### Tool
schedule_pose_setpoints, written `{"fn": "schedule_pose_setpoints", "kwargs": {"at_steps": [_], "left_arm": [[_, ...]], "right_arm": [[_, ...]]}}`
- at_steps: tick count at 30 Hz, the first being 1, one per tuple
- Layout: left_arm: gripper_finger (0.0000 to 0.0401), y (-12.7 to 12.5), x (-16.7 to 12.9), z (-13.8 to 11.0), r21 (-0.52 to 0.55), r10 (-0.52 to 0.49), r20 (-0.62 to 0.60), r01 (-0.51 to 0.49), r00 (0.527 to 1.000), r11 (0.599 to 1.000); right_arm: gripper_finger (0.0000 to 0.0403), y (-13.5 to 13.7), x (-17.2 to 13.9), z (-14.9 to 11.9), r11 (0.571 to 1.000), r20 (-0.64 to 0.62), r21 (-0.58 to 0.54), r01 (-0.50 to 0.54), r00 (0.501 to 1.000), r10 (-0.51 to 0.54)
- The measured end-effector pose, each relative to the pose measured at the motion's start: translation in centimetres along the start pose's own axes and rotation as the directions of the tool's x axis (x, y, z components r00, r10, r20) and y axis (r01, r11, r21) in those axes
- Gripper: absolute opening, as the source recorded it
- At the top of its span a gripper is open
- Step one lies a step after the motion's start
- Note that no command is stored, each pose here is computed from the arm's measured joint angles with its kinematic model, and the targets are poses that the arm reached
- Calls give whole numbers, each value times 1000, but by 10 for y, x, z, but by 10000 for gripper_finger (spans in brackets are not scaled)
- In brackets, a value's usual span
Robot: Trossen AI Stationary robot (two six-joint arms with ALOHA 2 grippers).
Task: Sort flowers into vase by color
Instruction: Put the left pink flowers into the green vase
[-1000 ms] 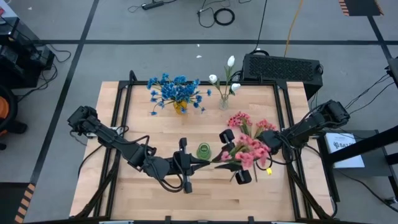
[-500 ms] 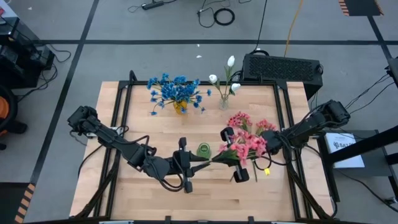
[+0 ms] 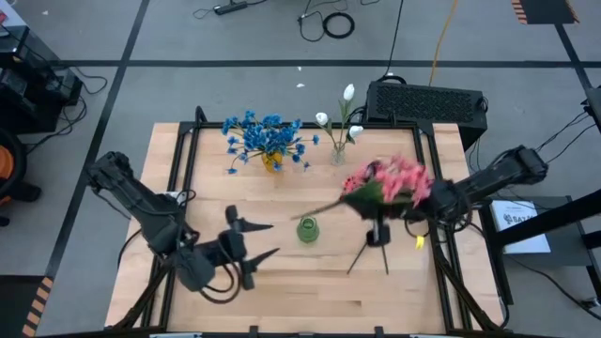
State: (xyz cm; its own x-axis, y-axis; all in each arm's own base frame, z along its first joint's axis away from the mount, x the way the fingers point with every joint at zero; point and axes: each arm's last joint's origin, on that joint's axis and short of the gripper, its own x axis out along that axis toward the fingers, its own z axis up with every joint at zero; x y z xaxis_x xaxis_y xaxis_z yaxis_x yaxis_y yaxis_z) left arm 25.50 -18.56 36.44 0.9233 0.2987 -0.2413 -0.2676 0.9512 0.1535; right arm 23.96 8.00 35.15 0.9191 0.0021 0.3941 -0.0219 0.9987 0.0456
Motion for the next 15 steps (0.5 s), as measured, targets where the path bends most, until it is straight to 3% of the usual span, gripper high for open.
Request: {"fn": "schedule_pose_setpoints", "kwargs": {"at_steps": [2, 6, 12, 15], "left_arm": [[255, 5, -9, -2, -11, -11, -30, 11, 999, 1000], [255, 3, -15, -11, -21, -39, -92, 38, 995, 999], [255, 6, -13, -13, -11, -28, -111, 27, 993, 1000], [255, 6, -13, -16, -5, -36, -135, 36, 990, 999]], "right_arm": [[3, -8, -4, 10, 995, 9, 21, 97, 995, -97], [3, -22, 1, 35, 989, -69, -2, 150, 986, -150], [2, -21, 15, 47, 991, -326, -54, 125, 935, -136], [2, -21, 14, 54, 996, -381, 2, 86, 921, -78]]}}
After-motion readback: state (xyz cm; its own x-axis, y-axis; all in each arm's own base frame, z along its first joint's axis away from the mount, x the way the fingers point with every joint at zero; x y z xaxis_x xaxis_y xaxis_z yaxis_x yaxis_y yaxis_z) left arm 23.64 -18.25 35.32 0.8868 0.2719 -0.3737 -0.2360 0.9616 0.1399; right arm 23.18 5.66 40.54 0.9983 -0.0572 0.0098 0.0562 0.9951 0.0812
